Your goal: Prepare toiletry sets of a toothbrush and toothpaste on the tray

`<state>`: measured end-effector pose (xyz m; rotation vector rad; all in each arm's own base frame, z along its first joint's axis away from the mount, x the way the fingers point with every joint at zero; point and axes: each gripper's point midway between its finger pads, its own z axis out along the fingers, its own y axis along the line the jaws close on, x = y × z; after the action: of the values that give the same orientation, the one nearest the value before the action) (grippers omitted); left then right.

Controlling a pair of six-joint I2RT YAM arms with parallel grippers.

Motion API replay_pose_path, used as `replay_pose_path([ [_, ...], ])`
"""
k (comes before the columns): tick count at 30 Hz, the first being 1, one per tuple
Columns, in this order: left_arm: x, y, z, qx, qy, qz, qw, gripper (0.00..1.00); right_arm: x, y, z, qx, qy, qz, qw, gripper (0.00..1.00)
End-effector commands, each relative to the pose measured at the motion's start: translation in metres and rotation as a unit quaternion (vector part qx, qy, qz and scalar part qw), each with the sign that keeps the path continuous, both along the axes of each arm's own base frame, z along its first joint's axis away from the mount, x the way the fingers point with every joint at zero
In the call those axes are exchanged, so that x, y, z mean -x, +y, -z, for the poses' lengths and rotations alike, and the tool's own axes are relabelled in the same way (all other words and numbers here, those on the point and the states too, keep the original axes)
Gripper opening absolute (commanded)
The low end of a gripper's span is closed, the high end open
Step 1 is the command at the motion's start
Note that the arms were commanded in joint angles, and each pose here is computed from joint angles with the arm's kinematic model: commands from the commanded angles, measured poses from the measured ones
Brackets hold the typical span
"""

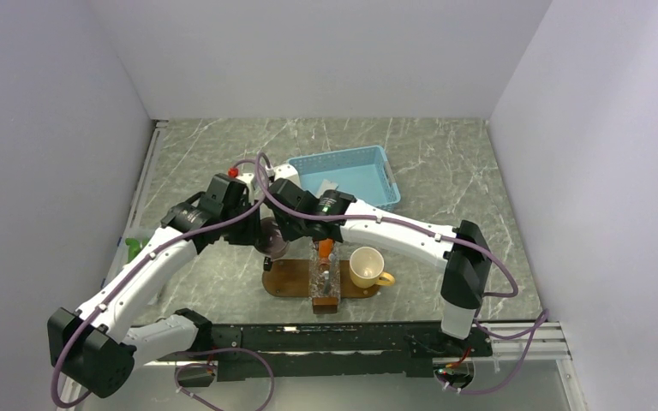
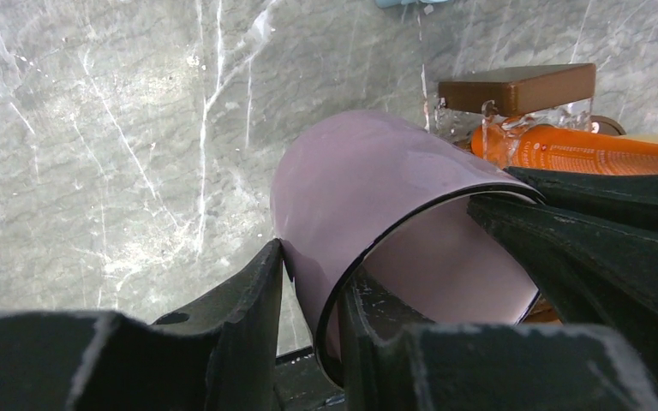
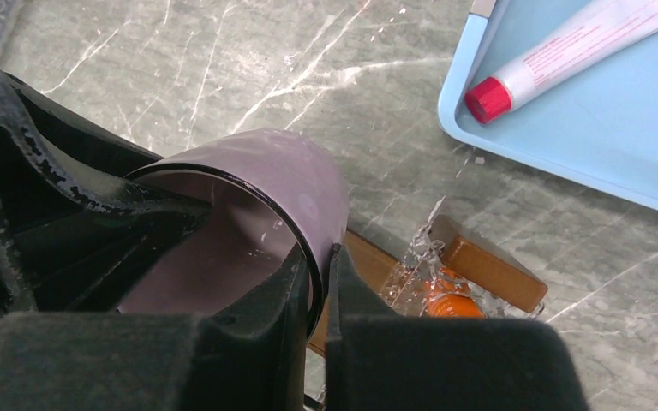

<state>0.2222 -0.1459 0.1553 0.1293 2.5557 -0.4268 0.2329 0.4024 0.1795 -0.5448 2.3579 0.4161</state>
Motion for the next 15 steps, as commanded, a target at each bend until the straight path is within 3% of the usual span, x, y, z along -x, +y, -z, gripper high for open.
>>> replay_pose_path([
  [1,-0.0012,-0.0066,0.0017,0.009,-0.007,0.027,1.0,0.11,0.0,0.0353,-0.0388,-0.103,-0.01,-0.014,0.995,0.15],
  [10,-0.003,-0.0066,0.0087,0.001,0.001,0.03,1.0,0.0,0.0027,0.0408,-0.0393,-0.11,-0.006,-0.022,0.994,0.29],
  [15,-0.0048,-0.0068,0.0071,0.0,-0.002,0.029,1.0,0.0,0.0037,0.0398,-0.0412,-0.108,-0.007,-0.024,0.994,0.33],
])
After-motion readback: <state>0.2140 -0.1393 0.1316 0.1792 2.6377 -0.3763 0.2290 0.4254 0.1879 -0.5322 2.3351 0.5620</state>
